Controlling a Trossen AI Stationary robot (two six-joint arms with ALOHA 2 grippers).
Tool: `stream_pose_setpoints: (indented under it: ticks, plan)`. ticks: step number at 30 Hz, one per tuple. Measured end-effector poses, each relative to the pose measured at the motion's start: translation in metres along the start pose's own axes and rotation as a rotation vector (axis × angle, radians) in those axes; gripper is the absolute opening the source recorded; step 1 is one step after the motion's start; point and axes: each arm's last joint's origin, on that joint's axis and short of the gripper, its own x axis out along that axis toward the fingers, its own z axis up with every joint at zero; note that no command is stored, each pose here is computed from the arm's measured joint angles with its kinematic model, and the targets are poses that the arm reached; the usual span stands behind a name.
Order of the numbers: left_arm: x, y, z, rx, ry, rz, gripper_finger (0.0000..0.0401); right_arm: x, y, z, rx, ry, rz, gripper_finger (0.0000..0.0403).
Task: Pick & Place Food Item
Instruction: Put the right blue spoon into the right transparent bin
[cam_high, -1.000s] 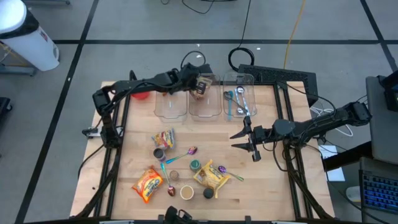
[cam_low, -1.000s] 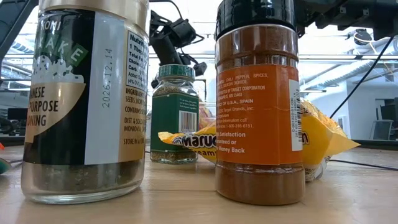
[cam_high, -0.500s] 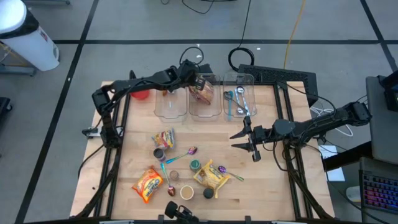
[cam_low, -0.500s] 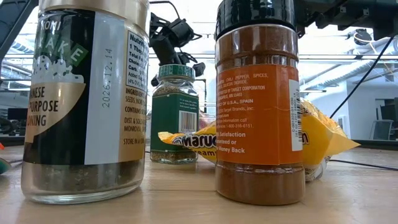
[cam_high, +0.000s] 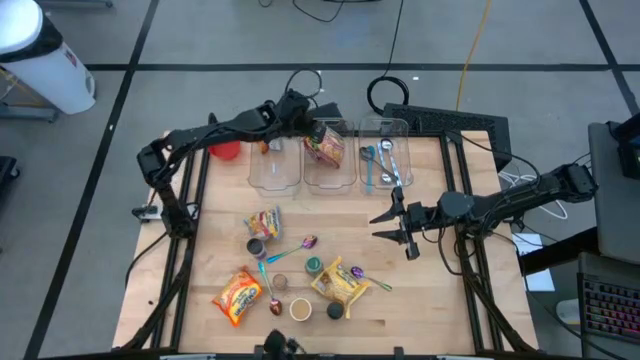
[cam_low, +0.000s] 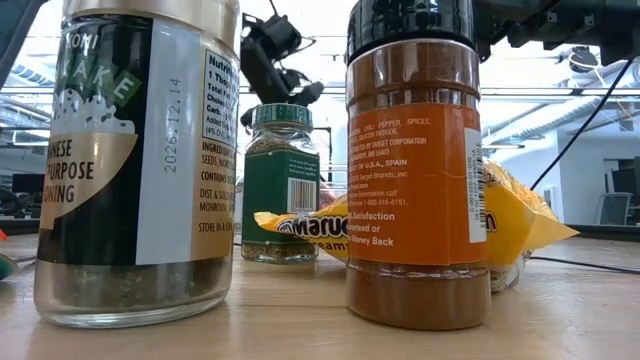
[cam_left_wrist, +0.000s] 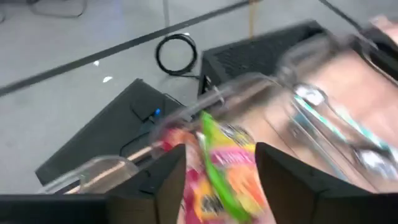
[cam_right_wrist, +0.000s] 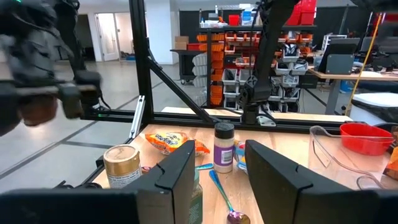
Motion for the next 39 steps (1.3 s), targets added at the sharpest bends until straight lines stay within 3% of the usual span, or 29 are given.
stream_pose_setpoints:
  ticks: [7, 12, 18, 21, 28, 34, 37, 39]
  plan:
    - [-0.070, -0.060, -0.021, 0.248, -0.064, -0.046, 0.0242, 0.000, 0.000, 0.000, 0.019, 0.005, 0.002, 0.0132]
    - [-0.117, -0.085, -0.057, 0.376, -0.212, -0.235, 0.0244, 0.000, 0.000, -0.001, 0.019, 0.006, 0.002, 0.0132]
    - [-0.147, -0.072, -0.114, 0.424, -0.351, -0.599, 0.0244, 0.000, 0.000, -0.001, 0.026, 0.010, 0.001, 0.0132]
    - [-0.155, -0.058, -0.137, 0.403, -0.411, -0.702, 0.0244, 0.000, 0.000, -0.001, 0.026, 0.012, 0.000, 0.0132]
    - [-0.160, -0.028, -0.165, 0.325, -0.489, -0.738, 0.0244, 0.004, 0.001, -0.003, 0.126, 0.001, 0.023, 0.0134]
    - [-0.153, -0.019, -0.171, 0.280, -0.474, -0.718, 0.0244, 0.020, 0.022, -0.012, 0.256, -0.008, 0.292, 0.0166]
    - [-0.149, -0.019, -0.170, 0.262, -0.472, -0.706, 0.0244, 0.031, 0.040, -0.023, 0.263, 0.090, 0.323, 0.0197]
    - [-0.146, -0.018, -0.170, 0.254, -0.459, -0.694, 0.0244, 0.038, 0.053, -0.031, 0.256, 0.211, 0.270, 0.0216]
